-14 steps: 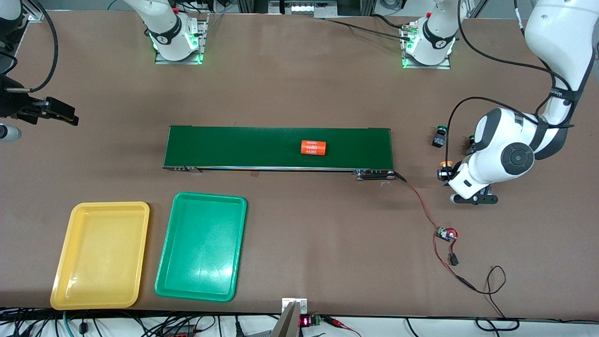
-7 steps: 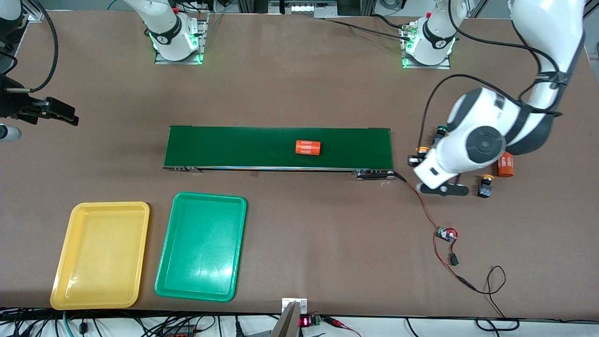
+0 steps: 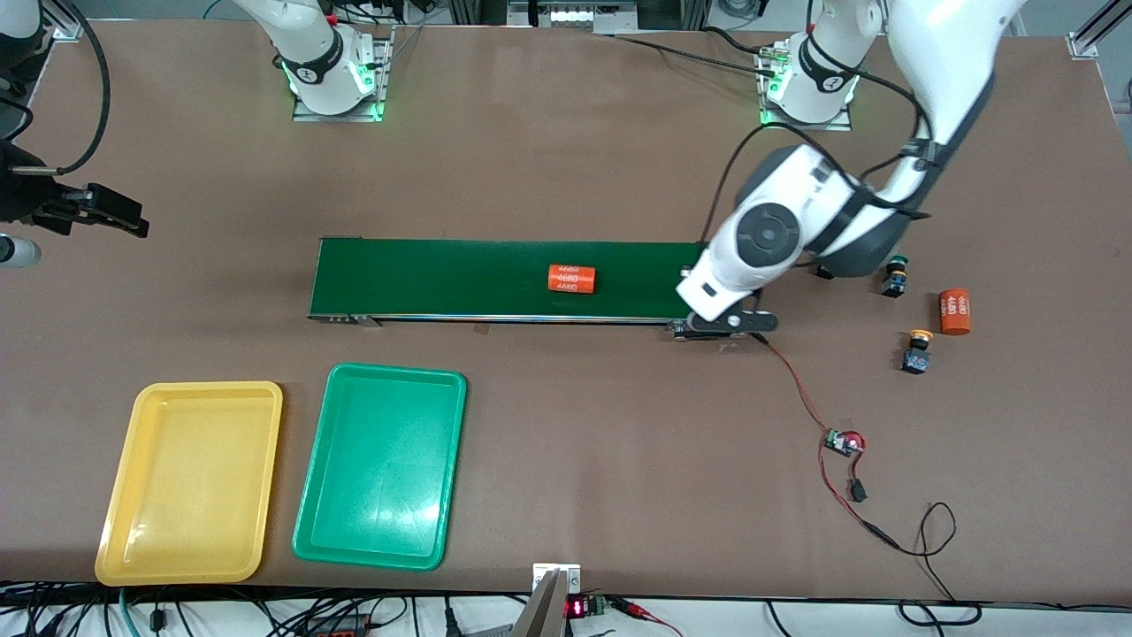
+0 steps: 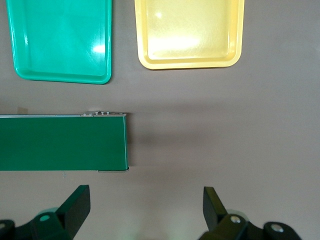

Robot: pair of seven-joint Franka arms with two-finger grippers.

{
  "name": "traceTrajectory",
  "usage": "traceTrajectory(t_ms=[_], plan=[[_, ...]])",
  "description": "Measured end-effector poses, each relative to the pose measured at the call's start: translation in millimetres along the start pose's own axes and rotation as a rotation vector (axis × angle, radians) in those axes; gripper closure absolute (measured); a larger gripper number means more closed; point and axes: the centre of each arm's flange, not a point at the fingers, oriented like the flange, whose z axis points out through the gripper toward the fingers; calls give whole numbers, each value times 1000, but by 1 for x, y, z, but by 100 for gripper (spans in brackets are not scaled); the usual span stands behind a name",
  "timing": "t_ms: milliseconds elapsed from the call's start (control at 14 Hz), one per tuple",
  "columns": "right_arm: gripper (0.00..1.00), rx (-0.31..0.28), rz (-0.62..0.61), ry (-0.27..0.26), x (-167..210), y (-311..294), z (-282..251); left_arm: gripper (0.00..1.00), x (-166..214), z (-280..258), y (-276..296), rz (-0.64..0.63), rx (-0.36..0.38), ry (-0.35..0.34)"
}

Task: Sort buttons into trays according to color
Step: 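Carry the yellow-based button onto the belt and release it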

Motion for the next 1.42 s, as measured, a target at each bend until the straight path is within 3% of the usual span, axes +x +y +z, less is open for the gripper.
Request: traceTrajectory(t_ms=[356,499,997,1282,1425], plan=[[0,0,0,0,0,0,0,67,-17,38,36,-42,-38,-14],[0,0,0,0,0,0,0,62,-18,44,41,-36,-42,-15],[0,0,0,-1,0,0,0,0,-6,8,30,-65,-31,34],[0,0,0,-2,0,0,0,0,12,-33,16,-116,-52,74],[0,0,0,-2,0,0,1,0,27,-51,-10,-142,-29,55]])
